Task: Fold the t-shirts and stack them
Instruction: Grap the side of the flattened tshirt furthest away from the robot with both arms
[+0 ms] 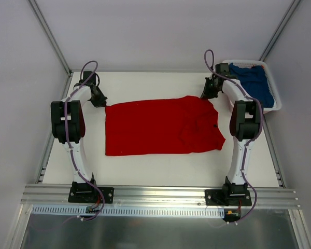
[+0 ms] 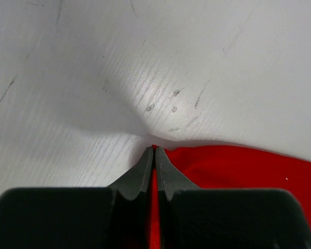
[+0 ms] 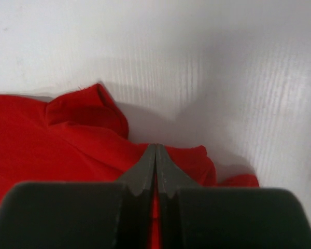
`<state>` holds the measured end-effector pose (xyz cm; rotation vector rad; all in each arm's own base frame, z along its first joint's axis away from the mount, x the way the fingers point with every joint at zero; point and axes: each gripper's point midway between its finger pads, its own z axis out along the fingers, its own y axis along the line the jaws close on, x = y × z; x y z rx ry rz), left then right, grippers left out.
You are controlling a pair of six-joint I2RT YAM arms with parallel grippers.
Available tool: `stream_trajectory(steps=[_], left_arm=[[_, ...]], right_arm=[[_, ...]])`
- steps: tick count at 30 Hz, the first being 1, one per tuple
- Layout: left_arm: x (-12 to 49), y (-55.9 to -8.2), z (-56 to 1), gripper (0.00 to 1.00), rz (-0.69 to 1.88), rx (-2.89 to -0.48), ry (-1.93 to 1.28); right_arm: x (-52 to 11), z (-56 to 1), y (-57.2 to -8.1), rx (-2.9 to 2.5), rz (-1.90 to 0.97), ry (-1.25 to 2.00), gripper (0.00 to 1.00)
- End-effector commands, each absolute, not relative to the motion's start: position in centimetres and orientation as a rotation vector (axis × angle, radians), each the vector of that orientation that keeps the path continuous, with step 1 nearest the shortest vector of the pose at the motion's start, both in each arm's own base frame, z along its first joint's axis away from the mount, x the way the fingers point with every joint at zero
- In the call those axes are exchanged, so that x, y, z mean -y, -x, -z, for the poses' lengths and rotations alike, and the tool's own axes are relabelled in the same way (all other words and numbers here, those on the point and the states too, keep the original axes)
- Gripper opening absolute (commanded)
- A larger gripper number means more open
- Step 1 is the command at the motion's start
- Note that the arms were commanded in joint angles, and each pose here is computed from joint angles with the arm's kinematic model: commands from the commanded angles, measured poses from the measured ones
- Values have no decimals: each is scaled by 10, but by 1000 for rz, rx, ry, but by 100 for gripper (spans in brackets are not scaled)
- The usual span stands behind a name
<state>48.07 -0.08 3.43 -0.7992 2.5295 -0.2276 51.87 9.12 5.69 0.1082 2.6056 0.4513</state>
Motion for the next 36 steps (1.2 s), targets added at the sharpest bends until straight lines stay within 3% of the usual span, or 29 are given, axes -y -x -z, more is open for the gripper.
stream_trajectory(steps=[1,16,36], left_arm=[[-3,-488,-84,0,244,-2434,743],[-1,-474,-134,0,266,-2342,706],[20,-406,-155,0,316,-2327,666]], right_arm=[[-85,-119,-527,-2462,-389,-69,0],[-83,-183,-512,-2348,-375,-62,0],[-86,-195,-392,-2386,-338,-81,0]])
